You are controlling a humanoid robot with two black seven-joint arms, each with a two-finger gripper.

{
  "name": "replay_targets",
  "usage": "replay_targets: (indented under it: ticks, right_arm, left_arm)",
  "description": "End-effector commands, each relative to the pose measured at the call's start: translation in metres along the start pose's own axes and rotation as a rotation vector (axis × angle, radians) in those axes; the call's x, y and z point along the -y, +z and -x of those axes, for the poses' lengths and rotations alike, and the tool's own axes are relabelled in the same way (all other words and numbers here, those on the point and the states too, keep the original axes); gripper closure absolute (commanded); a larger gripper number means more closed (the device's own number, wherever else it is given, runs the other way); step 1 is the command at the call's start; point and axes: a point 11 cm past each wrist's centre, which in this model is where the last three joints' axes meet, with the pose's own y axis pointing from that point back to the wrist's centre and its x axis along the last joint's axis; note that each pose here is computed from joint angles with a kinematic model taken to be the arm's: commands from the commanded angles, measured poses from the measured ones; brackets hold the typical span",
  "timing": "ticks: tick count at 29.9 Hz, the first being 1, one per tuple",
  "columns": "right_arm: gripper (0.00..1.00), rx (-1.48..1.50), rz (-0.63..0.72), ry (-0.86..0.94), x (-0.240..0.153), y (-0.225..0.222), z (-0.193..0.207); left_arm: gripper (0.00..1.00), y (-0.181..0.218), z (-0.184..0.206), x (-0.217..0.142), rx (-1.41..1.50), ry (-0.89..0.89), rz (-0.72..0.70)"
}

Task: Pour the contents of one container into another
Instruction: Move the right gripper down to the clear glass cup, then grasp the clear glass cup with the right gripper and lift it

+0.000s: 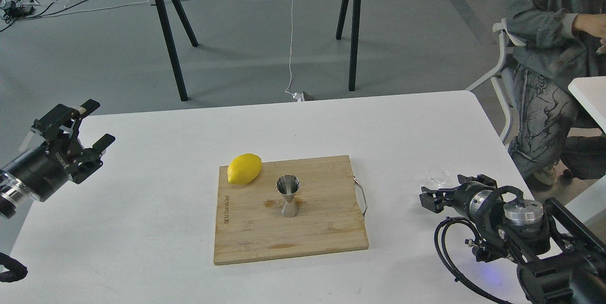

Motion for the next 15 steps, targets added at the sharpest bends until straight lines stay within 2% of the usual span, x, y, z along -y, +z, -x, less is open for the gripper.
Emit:
replay_targets:
  ticks: [1, 15]
  right_arm:
    - [0.01, -0.003, 0.004, 0.016, 0.0059, 0.0064, -0.0061]
    - [0.02, -0.005, -0.006, -0.01, 0.0098, 0.003, 0.0008]
  left_arm:
    - [0.02, -0.0006, -0.0001, -0.0006, -0.001, 0.001, -0.001]
    - [0.02, -0.0075, 0.0032, 0.0022, -0.018, 0.004, -0.005]
